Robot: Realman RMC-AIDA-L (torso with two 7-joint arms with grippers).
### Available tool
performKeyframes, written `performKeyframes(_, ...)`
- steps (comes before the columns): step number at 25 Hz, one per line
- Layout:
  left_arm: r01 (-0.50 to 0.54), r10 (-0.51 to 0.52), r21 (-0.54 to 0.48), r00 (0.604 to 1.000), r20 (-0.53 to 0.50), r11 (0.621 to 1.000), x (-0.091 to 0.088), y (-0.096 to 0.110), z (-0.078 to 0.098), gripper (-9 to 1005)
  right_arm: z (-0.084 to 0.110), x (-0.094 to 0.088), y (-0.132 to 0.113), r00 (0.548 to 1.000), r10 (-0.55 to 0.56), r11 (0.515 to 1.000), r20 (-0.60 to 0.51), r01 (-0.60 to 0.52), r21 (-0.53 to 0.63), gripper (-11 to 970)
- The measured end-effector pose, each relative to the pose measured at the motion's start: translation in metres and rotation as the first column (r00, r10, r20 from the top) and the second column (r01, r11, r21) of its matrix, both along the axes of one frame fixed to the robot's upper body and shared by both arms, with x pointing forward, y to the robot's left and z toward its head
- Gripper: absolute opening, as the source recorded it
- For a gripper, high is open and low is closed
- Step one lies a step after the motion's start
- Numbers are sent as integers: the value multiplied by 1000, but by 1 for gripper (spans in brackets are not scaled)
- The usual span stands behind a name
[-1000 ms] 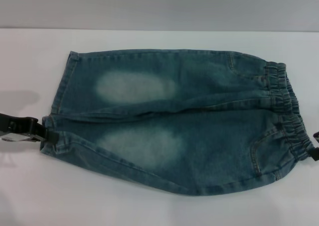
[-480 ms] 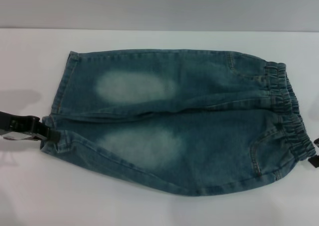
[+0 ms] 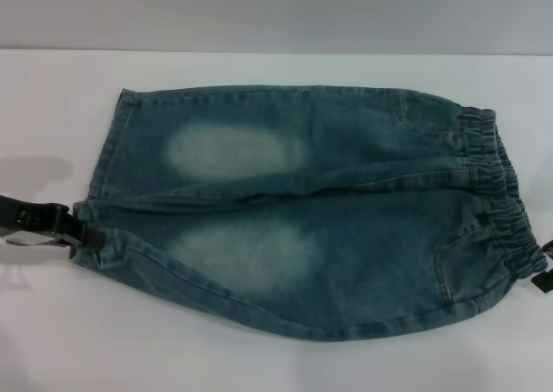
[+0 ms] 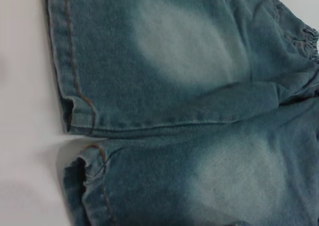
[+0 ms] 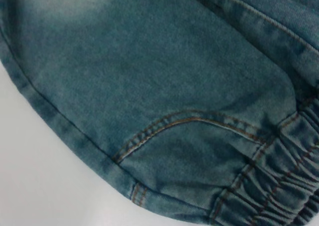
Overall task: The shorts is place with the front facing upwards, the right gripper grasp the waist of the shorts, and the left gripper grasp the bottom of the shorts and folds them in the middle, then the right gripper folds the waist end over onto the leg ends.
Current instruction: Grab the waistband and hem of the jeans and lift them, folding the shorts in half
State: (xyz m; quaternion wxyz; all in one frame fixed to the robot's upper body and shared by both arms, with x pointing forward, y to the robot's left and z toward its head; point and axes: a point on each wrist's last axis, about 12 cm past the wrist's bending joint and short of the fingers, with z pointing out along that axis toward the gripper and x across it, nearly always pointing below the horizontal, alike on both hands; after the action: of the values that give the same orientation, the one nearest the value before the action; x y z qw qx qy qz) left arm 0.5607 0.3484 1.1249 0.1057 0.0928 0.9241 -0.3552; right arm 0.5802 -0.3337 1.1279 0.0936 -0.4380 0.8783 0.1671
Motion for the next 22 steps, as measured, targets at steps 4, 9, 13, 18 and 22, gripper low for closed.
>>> performKeyframes(4,2,-2,-1,1000,0,1000,0,0,0,3,0,2,0,1000,-3,1000,4,3,-6,603)
performKeyframes(9,9,-9,-2,1000,0,1000,0,0,2,3,-4,2,4,1000,0,1000,1,0,-6,603)
performKeyframes(13,11,-11,-6,1000,3,1000,0,-1,2,3,-11,1,11,1000,12,1000,-6,-12,-6,603)
performKeyframes(18,12,-12,-8,1000,3,1000,0,-1,1,3,-12,1,14,1000,15,1000,-3,-15,2,604)
performKeyframes(22,12,-12,-9,1000,2,1000,-1,0,1,3,-11,1,14,1000,15,1000,-2,-15,6,604)
